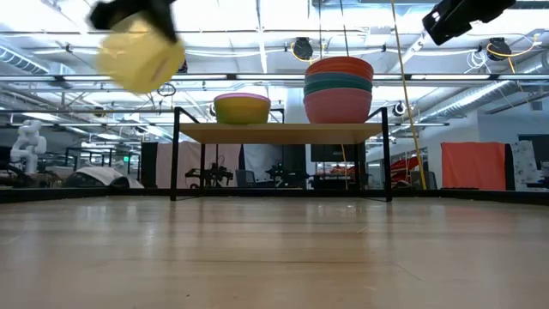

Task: Place and stack bowls onto a shelf
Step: Stack the light yellow bowl on top of the light purple bowl on the shelf

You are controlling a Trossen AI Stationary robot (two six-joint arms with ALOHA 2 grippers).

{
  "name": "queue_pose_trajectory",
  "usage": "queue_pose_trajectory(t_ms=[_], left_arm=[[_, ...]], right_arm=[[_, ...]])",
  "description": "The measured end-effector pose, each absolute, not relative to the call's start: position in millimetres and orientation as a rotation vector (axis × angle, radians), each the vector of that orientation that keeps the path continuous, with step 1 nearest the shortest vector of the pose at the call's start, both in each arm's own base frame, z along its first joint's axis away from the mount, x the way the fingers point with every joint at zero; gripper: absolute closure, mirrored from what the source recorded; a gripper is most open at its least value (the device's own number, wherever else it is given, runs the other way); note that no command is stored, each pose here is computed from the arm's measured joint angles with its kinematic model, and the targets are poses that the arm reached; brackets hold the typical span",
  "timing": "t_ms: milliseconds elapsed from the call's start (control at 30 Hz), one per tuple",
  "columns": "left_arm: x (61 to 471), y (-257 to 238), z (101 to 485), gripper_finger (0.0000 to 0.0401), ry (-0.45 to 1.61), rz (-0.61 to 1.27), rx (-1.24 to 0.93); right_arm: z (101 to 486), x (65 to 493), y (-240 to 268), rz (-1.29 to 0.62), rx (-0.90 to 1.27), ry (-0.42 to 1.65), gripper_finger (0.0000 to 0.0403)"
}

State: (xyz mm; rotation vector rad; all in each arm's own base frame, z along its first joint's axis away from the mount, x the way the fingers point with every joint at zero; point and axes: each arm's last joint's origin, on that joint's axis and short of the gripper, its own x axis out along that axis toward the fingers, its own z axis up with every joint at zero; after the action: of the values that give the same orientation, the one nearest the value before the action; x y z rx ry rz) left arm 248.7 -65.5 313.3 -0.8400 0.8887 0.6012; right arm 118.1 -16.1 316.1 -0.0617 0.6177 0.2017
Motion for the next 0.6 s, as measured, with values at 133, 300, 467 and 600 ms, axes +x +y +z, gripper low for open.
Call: queue_pose_trajectory(t_ms=[133,300,467,600], left_arm=[[256.6,-30.7,360.4,0.0397,0.782,0.535,-0.726],[261.7,8.3,408.3,0.0397,0.675,0.529,-0.595],[271.5,44.4,433.7,0.0398,0.635,0.577,-0.482],[289.7,69.5,440.4,0.0398,0.658,0.519,-0.44]], right_arm=[[317.0,116.2,-15.9,0.196,-0.066,0.61,0.0305],[317.8,114.6,-15.6,0.193,-0.07,0.603,0.0305],[318.1,113.7,-15.5,0.192,-0.074,0.599,0.0305],[318.0,113.3,-16.7,0.153,-0.105,0.605,0.0305]])
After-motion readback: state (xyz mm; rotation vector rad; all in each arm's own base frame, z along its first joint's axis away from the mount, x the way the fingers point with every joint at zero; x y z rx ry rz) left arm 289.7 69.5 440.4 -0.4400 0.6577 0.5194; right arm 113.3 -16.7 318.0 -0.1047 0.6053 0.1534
